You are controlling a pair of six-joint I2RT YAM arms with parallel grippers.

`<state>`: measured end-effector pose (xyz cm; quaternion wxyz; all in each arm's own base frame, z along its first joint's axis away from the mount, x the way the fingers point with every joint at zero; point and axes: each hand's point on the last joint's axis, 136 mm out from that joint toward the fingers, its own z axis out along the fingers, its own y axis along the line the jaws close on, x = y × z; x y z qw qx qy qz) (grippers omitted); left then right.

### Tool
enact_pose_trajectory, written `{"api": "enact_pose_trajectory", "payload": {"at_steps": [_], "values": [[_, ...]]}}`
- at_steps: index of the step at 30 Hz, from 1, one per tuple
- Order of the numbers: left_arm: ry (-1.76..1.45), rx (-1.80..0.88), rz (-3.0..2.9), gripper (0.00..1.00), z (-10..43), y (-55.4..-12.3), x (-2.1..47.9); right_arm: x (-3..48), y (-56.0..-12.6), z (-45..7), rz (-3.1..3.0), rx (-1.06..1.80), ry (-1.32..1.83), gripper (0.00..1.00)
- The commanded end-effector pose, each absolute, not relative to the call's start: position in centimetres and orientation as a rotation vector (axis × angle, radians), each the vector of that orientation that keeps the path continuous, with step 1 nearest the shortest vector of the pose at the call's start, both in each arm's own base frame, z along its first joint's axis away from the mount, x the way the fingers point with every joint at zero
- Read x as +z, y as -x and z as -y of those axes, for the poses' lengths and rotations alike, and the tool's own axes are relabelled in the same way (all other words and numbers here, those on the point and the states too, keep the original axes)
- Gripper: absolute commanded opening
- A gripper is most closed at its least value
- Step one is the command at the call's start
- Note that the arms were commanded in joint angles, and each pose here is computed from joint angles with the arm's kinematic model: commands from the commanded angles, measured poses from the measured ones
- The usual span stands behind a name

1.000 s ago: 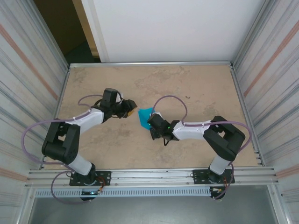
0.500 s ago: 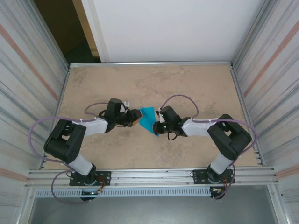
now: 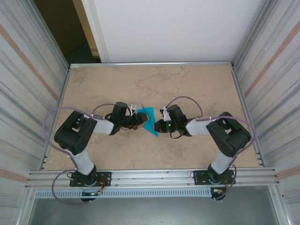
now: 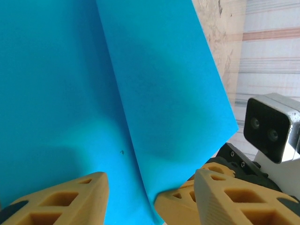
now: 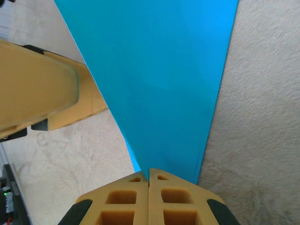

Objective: Fold a paper plane with a square sheet of paper (pick it up from the middle)
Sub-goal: Fourth fold the wing at the center of the table.

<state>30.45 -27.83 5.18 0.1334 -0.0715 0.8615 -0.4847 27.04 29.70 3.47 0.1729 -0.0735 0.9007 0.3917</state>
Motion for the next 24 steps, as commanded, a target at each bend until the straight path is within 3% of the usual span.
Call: {"api": "enact_pose_trajectory", "payload": {"at_steps": [1,24], "values": [[0.096,-1.396,-2.490,0.52,28.5,-30.3,5.4,3.2,-26.9,-29.9,-2.555,1.169,0.183,0.00],[0.256,-1.214,-2.670,0.52,27.7,-31.1,2.0,2.7,-26.9,-29.8,-2.559,1.187,0.160,0.02]]}}
